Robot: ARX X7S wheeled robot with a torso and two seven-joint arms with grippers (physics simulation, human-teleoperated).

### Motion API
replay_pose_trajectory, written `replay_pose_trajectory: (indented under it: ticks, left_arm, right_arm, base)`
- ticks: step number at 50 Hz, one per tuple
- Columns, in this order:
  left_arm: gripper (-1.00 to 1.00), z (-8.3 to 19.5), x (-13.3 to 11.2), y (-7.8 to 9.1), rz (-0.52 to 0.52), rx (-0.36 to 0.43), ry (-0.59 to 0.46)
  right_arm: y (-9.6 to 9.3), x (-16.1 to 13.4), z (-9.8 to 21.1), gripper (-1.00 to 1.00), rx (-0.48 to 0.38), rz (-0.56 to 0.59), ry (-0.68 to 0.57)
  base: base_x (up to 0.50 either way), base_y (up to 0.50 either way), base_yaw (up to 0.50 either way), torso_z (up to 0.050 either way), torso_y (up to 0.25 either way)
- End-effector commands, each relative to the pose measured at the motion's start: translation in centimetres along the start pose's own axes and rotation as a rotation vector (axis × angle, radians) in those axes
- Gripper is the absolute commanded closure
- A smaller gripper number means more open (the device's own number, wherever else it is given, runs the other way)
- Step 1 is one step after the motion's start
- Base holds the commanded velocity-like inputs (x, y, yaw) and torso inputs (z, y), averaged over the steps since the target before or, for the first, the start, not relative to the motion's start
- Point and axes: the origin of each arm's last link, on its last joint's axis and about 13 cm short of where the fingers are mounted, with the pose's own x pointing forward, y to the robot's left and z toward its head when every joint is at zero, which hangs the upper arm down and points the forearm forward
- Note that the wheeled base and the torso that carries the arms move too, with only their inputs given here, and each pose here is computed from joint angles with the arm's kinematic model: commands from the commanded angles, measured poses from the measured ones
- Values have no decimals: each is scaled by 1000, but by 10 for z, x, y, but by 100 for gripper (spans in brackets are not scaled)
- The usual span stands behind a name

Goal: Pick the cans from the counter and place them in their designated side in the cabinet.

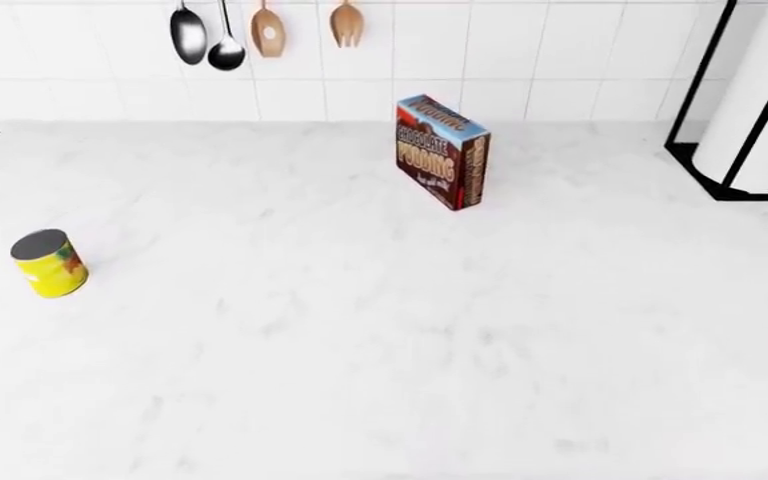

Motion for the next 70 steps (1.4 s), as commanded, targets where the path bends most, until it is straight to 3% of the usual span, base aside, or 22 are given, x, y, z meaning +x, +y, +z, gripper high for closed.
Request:
replay_pose_trajectory:
  ticks: [1,27,28,56,70]
  left_arm:
    - [-100,1,-1,0,2,2,-4]
    - [-100,1,-3,-1,6,0,-13]
    - [-100,1,-3,-1,6,0,-13]
    - [-100,2,-4,-1,5,0,-16]
    - [-100,3,-6,-2,5,1,-20]
  right_arm:
    - [0,-1,2,100,-9,1,-9]
    - [0,-1,2,100,-9,1,-9]
    - [0,-1,2,-100,-9,1,-9]
    - [0,-1,2,-100,-9,1,-9]
    - [0,-1,2,-100,-9,1,-9]
  base:
    - [195,0,0,0,0]
    - [225,29,0,0,1]
    - [0,0,0,0,0]
    - [0,0,0,0,0]
    - [-324,0,0,0,0]
